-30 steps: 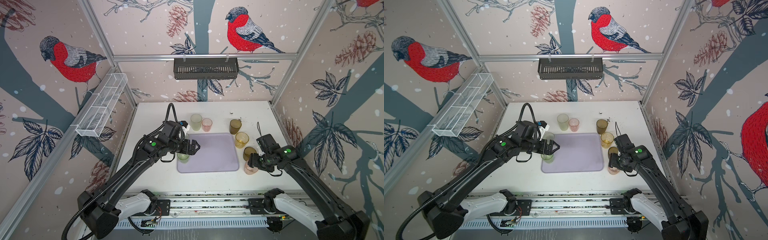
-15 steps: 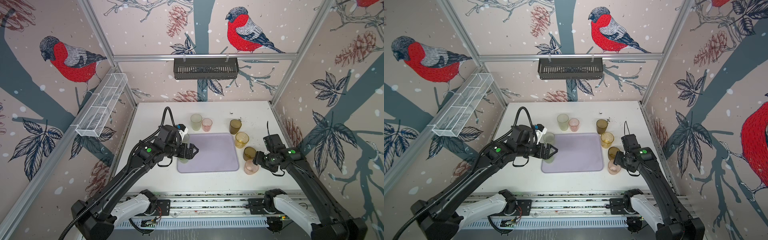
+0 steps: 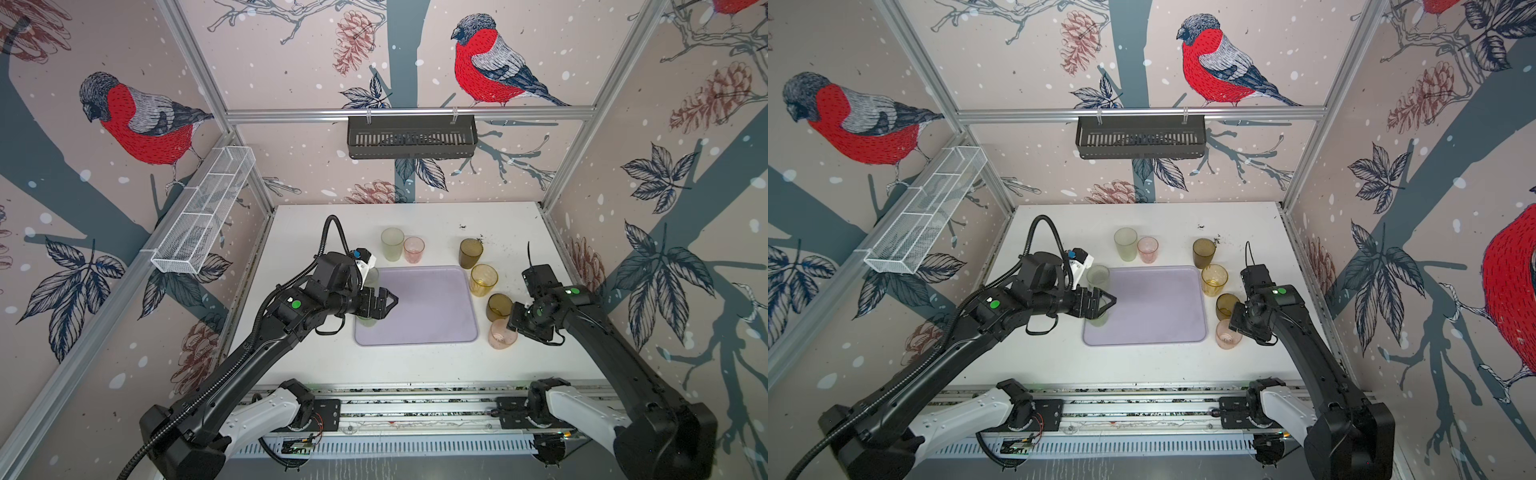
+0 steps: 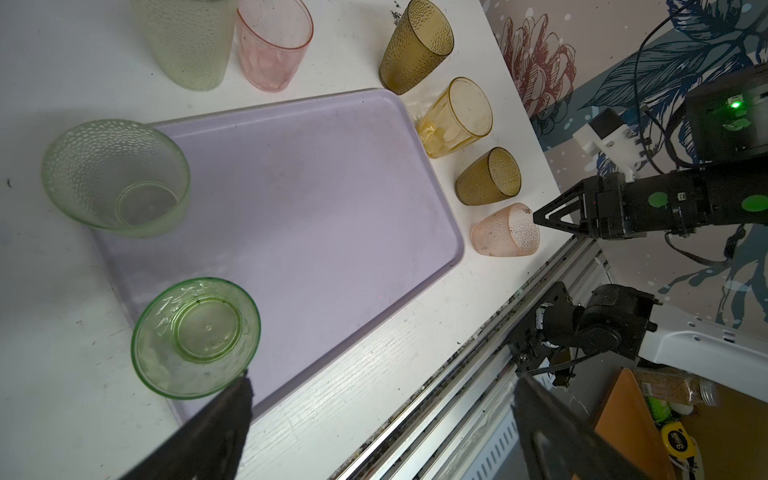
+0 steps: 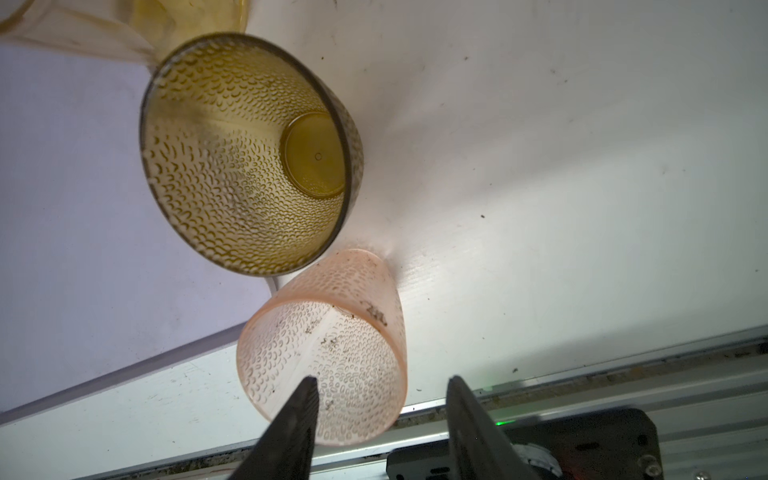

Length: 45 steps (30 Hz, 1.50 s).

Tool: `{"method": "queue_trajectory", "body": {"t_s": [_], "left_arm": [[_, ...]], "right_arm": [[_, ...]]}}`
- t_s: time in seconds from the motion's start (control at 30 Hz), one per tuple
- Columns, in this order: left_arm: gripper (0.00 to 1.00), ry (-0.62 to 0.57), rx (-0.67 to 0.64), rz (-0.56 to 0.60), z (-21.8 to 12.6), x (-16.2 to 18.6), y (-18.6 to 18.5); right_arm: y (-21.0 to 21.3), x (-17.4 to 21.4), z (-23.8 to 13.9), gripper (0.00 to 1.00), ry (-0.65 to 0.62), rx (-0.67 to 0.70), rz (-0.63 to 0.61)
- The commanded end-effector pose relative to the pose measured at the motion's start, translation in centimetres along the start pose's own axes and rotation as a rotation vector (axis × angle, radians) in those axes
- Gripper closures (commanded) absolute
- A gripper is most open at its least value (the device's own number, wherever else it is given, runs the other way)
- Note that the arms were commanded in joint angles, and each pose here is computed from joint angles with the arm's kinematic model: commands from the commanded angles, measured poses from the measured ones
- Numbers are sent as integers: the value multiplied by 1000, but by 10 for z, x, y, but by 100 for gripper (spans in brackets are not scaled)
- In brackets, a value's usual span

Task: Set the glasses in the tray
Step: 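Lower the right gripper over the peach cup nearest the robot, then close the right gripper on the rim of the peach cup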

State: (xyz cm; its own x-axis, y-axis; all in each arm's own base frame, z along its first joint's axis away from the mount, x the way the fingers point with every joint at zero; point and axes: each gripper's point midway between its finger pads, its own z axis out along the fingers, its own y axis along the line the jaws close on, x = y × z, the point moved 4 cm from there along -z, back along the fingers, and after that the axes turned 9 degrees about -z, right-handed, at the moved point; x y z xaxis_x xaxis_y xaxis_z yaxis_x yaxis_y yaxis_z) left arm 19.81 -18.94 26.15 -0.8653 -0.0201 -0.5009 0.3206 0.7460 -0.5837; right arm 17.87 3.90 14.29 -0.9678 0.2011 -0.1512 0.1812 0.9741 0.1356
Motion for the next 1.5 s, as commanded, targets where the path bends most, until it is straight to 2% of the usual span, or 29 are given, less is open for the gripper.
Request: {"method": "queue_trajectory", "body": {"t_s": [0.0,0.37,1.1,1.47], "left_arm": [[3,-57,29,48,0,-13,-7],[3,-84,67,53,-4,-27,-18],[3,-112,89,23,-7,-36,-19],[5,-179,87,-16,-22,-49,-11]], "right_arm": [[0,-2,1,51,0,2,-9],[0,-5,12,63,26,10,-23],[2,-3,19,76,39,1,-58],[4,-1,22,81,40,2,-83]]}}
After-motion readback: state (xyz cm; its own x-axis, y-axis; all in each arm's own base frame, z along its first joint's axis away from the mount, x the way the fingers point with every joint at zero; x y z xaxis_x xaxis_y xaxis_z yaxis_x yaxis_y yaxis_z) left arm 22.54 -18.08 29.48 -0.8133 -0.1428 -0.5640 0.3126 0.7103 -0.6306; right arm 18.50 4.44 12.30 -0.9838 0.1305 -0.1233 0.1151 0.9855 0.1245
